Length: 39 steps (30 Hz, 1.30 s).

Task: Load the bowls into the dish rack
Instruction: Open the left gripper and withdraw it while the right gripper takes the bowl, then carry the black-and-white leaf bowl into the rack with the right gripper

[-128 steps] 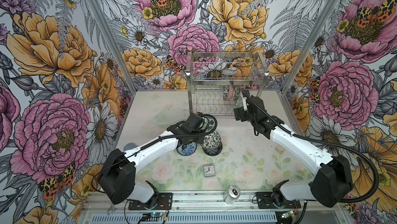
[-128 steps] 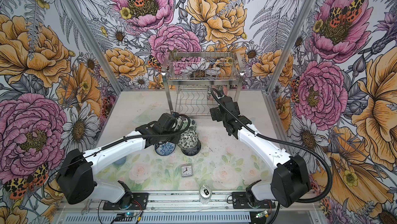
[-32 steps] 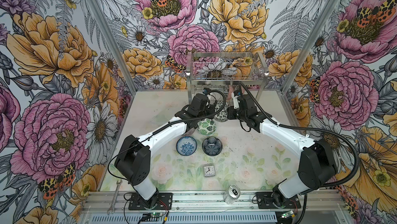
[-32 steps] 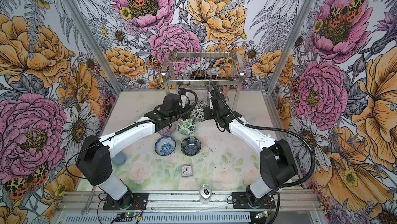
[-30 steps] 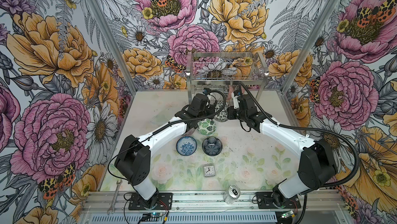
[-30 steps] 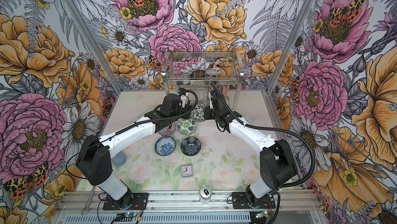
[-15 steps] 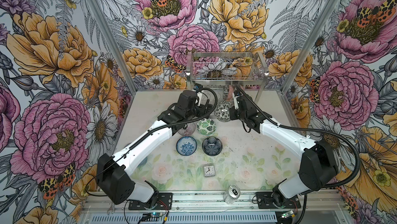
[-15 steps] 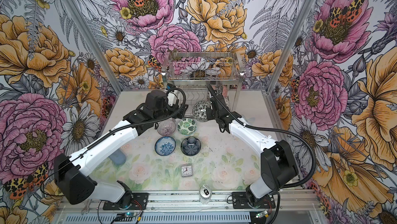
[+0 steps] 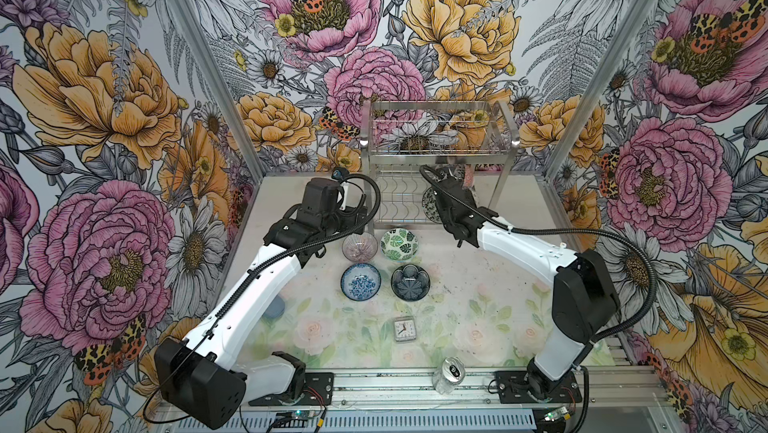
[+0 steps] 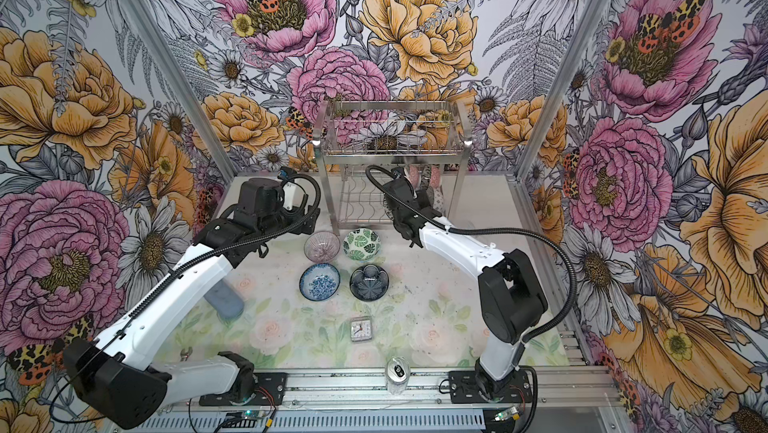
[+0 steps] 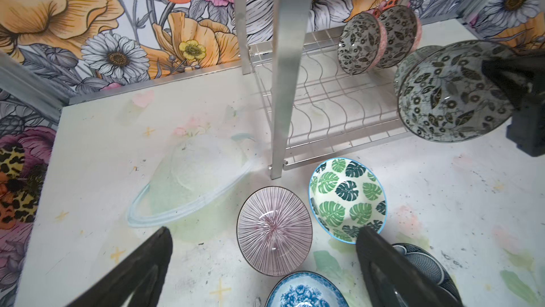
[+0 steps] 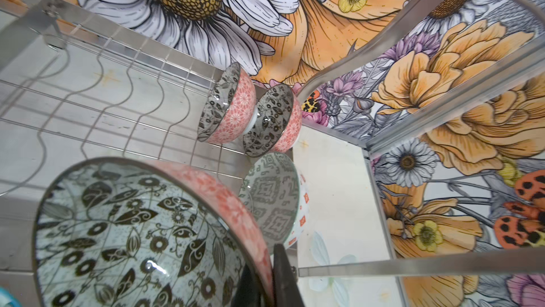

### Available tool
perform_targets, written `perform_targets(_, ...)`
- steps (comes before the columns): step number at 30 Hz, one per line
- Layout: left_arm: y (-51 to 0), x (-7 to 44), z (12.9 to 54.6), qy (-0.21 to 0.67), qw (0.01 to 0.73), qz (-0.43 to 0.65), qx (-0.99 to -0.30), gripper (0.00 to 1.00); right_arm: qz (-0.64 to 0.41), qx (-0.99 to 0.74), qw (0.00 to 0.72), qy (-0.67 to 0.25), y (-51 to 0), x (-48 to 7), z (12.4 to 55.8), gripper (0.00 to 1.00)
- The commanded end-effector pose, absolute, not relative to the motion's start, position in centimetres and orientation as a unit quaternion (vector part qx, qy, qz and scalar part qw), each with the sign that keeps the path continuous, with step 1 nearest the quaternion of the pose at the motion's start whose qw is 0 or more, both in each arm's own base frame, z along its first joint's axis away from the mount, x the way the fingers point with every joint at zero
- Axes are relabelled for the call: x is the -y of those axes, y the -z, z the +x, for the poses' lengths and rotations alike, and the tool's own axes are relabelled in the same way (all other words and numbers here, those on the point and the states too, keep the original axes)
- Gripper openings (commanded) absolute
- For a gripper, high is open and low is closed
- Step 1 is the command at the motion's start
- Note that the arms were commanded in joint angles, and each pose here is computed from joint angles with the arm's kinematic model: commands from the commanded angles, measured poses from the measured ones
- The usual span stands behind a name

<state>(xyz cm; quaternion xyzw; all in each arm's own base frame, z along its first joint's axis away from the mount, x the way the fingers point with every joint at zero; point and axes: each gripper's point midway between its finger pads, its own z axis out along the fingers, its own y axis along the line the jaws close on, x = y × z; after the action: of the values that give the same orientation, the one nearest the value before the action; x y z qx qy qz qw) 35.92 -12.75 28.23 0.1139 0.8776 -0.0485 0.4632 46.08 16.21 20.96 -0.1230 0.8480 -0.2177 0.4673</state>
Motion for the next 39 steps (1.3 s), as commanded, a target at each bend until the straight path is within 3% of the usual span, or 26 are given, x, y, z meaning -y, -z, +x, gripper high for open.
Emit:
perform_targets(1,-28.3,12.0,35.6,0.050,0.468,0.118,-0.874,0.99,-0.093,-0.815,0.489,0.295,-23.9,-15.0,47.1,0.00)
perform_targets(17,-27.5,11.0,35.6,0.060,0.466,0.106,-0.876,0.99,-0.127,-0.757,0.457,0.450,-21.3,-14.7,51.1,0.00)
perform_targets(39,-27.6,11.1,35.4,0.064,0.469,0.104,-0.875,0.99,-0.138,-0.749,0.428,0.487,-18.4,-13.2,54.0,0.00)
